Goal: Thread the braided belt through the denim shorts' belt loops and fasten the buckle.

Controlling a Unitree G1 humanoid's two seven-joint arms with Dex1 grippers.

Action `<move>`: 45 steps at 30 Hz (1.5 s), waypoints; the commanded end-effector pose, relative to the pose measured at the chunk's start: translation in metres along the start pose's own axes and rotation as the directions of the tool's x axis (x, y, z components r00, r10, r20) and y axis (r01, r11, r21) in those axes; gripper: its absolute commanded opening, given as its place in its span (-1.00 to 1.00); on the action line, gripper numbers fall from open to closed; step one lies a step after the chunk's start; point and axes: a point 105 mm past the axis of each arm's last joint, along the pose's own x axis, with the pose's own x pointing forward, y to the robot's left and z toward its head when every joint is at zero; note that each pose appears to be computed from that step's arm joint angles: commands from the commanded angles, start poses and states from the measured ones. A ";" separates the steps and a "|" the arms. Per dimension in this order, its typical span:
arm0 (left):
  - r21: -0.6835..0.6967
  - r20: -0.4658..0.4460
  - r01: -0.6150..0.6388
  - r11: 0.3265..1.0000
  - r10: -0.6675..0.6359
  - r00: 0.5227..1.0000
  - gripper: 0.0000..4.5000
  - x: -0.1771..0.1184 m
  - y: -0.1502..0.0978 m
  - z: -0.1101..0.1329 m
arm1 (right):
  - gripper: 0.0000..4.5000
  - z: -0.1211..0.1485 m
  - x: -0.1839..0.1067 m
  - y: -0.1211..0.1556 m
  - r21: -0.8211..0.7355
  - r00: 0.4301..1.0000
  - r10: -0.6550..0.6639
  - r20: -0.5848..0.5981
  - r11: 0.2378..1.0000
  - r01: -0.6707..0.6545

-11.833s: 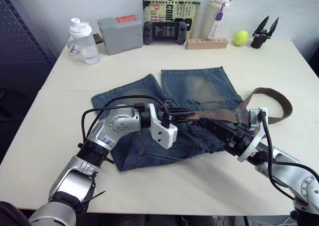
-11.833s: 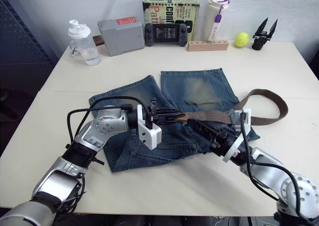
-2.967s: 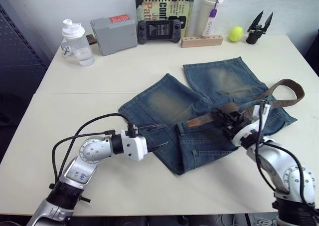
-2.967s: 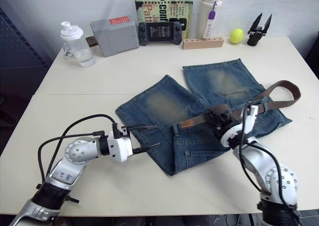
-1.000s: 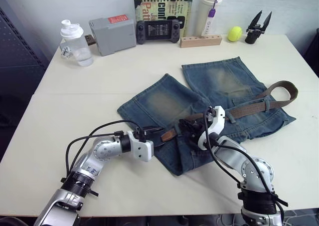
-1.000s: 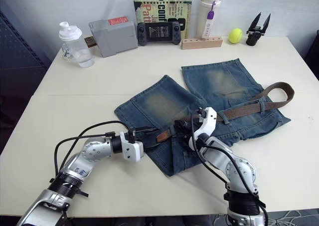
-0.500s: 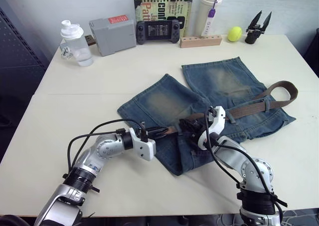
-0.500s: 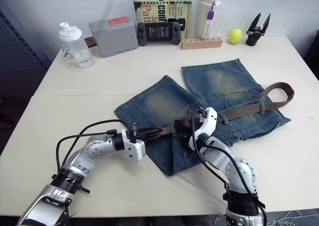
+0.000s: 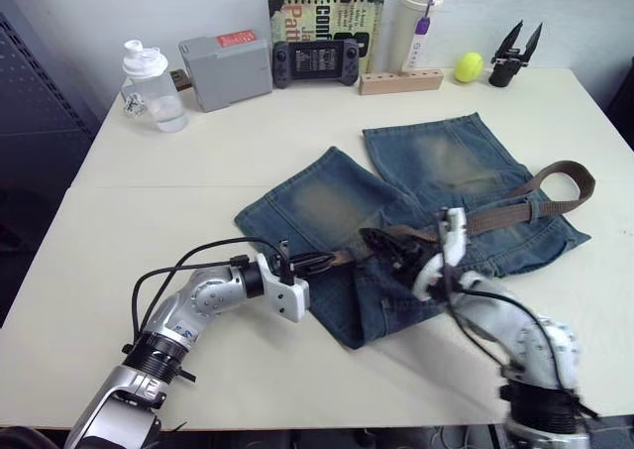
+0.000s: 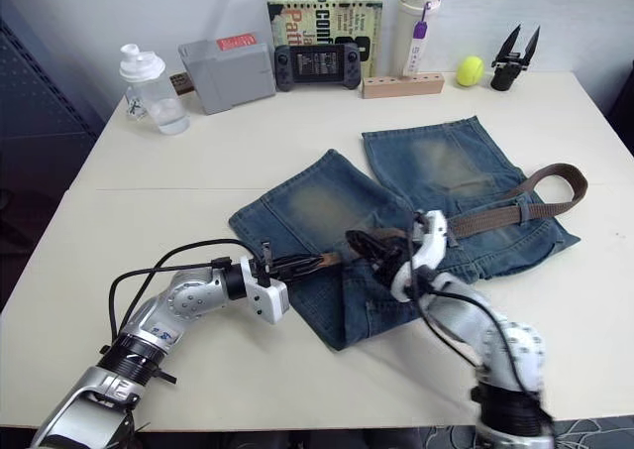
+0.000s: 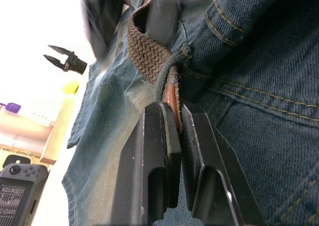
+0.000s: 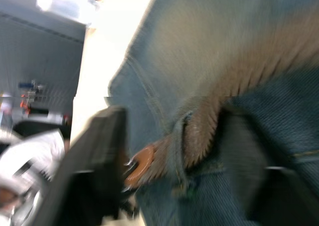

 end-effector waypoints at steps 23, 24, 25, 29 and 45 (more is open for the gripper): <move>-0.053 -0.126 -0.005 0.999 -0.002 0.992 -1.00 -0.046 -0.007 -0.023 | -0.99 -0.033 -0.042 -0.107 -0.671 0.875 -0.456 -0.163 0.701 0.241; -0.056 -0.138 -0.009 0.998 0.001 0.990 -1.00 -0.051 -0.007 -0.025 | -0.99 -0.035 -0.040 -0.107 -0.669 0.877 -0.451 -0.167 0.705 0.235; -0.061 -0.163 0.000 0.998 -0.010 0.987 -1.00 -0.063 -0.009 -0.029 | -0.99 -0.037 -0.038 -0.106 -0.664 0.877 -0.449 -0.168 0.710 0.236; -0.117 -0.335 0.057 0.991 -0.094 0.937 -1.00 -0.141 -0.028 -0.052 | -0.99 -0.043 -0.031 -0.101 -0.653 0.882 -0.438 -0.172 0.721 0.230; -0.130 -0.739 -0.006 0.991 -0.093 0.667 -0.54 -0.311 -0.025 -0.075 | -1.00 -0.048 -0.018 -0.091 -0.642 0.897 -0.401 -0.184 0.740 0.199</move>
